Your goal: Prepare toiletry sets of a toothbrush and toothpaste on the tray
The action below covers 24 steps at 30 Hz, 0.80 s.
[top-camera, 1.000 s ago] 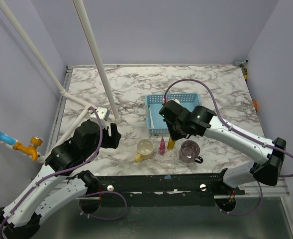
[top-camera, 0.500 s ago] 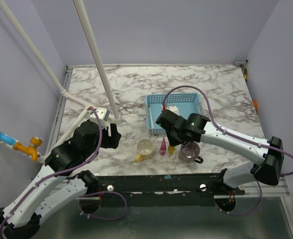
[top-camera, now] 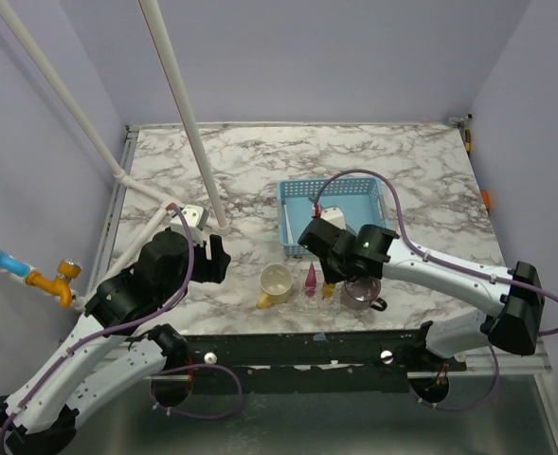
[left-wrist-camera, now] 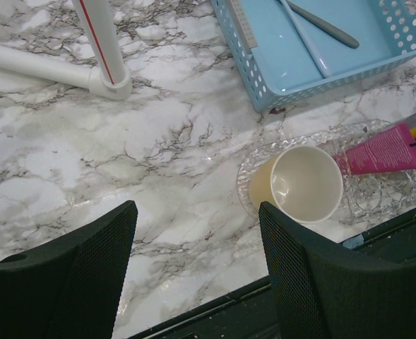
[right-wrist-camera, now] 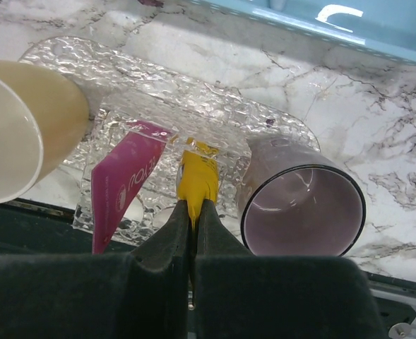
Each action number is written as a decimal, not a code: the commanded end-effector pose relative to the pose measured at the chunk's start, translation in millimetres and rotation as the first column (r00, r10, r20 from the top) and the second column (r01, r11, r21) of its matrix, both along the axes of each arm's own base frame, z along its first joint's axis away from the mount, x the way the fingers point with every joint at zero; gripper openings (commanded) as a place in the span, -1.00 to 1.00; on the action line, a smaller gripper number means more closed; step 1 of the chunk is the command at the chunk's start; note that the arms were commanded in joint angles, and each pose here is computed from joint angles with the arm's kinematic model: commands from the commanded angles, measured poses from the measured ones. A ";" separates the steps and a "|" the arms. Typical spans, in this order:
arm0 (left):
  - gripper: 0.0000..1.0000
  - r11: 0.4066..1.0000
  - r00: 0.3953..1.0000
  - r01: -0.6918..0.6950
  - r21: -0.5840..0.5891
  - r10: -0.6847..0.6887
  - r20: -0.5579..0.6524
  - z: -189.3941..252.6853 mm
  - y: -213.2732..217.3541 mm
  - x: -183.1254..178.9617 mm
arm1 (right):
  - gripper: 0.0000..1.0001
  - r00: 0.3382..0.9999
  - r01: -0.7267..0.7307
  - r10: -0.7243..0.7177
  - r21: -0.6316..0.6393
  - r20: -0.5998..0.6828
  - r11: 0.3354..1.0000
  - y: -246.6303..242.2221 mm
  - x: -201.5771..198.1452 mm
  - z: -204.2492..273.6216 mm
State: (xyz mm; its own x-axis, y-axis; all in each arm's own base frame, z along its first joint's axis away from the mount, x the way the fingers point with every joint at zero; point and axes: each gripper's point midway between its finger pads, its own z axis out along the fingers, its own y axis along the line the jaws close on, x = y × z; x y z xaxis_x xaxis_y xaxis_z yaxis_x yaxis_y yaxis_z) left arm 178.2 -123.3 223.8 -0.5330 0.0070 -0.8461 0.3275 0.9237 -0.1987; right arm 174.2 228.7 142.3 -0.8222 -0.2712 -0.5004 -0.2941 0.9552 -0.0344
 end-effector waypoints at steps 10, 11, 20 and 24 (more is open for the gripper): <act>0.40 1.000 1.000 -0.002 -0.015 0.002 -0.002 -1.2 -1.5 0.5 | -0.99 0.996 0.046 -0.051 0.058 0.073 0.997 1.2 7.1 0.2; 0.41 1.000 1.000 0.000 -0.016 0.000 -0.002 -1.3 -1.9 0.2 | -0.99 0.996 0.048 -0.052 0.051 0.070 0.998 0.5 6.8 -1.4; 0.41 1.000 1.000 0.002 -0.015 -0.002 -0.001 -1.0 -1.9 0.1 | -0.99 0.997 0.045 -0.046 0.028 0.054 0.999 0.9 5.9 -9.7; 0.40 1.000 1.000 0.001 -0.015 -0.001 -0.002 -1.3 -1.9 0.2 | -0.88 0.998 0.042 -0.043 0.028 0.043 0.999 2.6 4.8 -12.7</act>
State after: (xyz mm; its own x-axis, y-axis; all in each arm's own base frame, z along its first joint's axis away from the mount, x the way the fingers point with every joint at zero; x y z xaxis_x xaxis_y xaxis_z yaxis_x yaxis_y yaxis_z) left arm 178.1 -123.4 223.9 -0.5339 0.0036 -0.8455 0.3258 0.9237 -0.2017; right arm 175.0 227.6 132.8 -0.8160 -0.2386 -0.5265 -0.2686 0.9630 -0.0202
